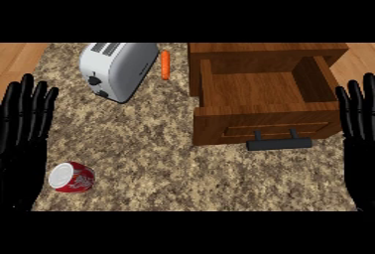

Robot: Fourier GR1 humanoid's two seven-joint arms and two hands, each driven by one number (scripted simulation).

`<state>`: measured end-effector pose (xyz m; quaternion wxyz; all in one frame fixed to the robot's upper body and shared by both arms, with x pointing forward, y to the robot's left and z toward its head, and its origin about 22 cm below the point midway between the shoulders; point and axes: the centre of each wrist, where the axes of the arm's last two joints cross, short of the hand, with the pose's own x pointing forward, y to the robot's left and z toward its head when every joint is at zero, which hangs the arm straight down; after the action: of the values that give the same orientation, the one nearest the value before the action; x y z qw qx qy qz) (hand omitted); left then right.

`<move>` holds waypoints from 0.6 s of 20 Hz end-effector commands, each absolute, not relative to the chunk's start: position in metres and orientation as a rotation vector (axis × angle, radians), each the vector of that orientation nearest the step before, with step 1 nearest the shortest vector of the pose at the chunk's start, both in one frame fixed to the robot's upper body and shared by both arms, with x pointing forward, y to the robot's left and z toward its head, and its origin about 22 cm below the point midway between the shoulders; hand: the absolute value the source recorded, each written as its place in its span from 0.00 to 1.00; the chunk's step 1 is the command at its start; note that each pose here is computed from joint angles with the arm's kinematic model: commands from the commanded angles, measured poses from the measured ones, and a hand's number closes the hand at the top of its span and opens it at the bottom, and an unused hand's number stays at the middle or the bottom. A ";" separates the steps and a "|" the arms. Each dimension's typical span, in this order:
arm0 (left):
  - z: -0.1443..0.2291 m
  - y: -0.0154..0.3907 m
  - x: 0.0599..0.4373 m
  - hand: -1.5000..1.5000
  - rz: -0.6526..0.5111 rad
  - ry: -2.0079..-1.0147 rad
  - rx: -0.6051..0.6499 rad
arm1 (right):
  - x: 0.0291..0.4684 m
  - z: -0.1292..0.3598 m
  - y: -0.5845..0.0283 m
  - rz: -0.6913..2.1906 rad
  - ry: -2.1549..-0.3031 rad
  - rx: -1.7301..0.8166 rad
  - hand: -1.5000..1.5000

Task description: Pick up the can, place it into the drawer and close the drawer

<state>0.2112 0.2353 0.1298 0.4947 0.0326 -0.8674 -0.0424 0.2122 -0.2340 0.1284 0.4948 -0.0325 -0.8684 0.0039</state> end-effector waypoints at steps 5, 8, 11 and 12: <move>0.121 0.299 0.156 0.00 -0.130 -2.088 -0.018 | 0.211 0.127 -0.247 0.029 -2.087 -0.074 0.00; 0.084 0.320 0.150 0.00 0.072 -1.699 0.135 | 0.199 0.105 -0.261 -0.080 -1.838 -0.166 0.00; 0.104 0.343 0.130 0.00 0.067 -1.678 0.140 | 0.200 0.109 -0.256 -0.068 -1.784 -0.163 0.00; 0.108 0.342 0.113 0.00 0.060 -1.673 0.141 | 0.200 0.107 -0.254 -0.068 -1.778 -0.176 0.00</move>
<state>0.1429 0.3231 0.1020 0.6301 0.0484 -0.7749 0.0138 0.2028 -0.2534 0.1134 0.5915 -0.0661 -0.8032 -0.0233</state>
